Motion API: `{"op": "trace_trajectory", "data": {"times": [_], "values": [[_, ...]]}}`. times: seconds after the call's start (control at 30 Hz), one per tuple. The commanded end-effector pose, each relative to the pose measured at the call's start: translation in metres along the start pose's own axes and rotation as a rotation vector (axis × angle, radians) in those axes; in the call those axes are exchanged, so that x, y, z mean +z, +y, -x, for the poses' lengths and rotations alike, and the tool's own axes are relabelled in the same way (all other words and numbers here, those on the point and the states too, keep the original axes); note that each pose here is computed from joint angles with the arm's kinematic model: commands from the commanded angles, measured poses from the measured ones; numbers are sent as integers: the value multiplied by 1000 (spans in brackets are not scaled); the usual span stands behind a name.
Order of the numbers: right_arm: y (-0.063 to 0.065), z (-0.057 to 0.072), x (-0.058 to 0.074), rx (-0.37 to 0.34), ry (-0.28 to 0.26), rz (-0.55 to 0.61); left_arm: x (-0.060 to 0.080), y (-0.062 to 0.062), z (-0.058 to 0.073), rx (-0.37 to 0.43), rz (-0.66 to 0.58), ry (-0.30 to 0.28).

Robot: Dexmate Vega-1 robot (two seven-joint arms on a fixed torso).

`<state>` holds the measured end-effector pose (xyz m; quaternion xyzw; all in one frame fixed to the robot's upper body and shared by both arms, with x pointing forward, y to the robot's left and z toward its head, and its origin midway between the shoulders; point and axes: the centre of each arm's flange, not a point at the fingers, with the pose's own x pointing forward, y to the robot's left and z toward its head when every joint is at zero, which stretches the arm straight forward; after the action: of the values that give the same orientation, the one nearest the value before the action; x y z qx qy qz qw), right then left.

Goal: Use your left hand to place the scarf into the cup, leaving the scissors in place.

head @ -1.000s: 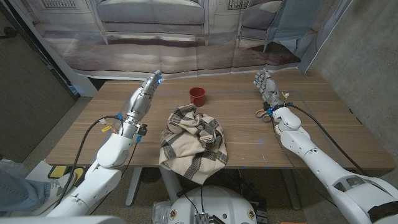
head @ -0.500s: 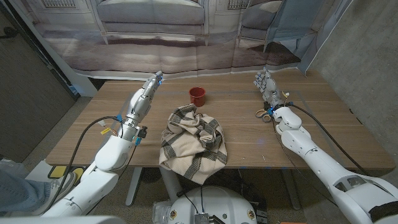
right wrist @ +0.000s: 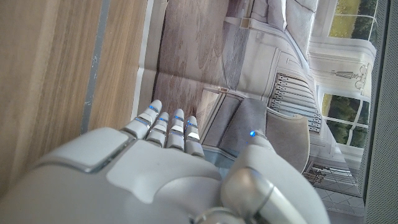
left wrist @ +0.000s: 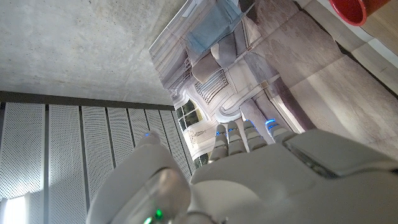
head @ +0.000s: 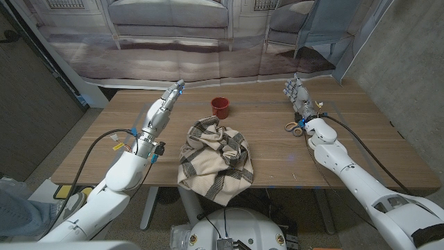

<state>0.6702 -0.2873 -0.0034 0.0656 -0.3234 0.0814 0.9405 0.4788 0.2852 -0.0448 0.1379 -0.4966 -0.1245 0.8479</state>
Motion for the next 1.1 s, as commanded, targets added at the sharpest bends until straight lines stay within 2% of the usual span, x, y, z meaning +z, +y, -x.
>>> {"op": "trace_trajectory", "data": {"times": [0.03, 0.27, 0.4, 0.6, 0.77, 1.1], "values": [[-2, 1, 5, -8, -16, -3, 1, -5, -1, -20, -48, 15], [-4, 2, 7, -16, -22, -7, 11, -7, -1, -21, -147, 16], [-5, 2, 8, -17, -23, -6, 10, -10, 0, -39, -136, 6], [-5, 1, 6, -10, -20, -9, 12, -16, 1, -56, -191, 21], [-4, 2, 8, -2, -24, -4, 13, -21, 3, -71, -182, 24], [1, 0, 11, 12, -30, 0, 21, -23, 11, -71, -234, 26]]}}
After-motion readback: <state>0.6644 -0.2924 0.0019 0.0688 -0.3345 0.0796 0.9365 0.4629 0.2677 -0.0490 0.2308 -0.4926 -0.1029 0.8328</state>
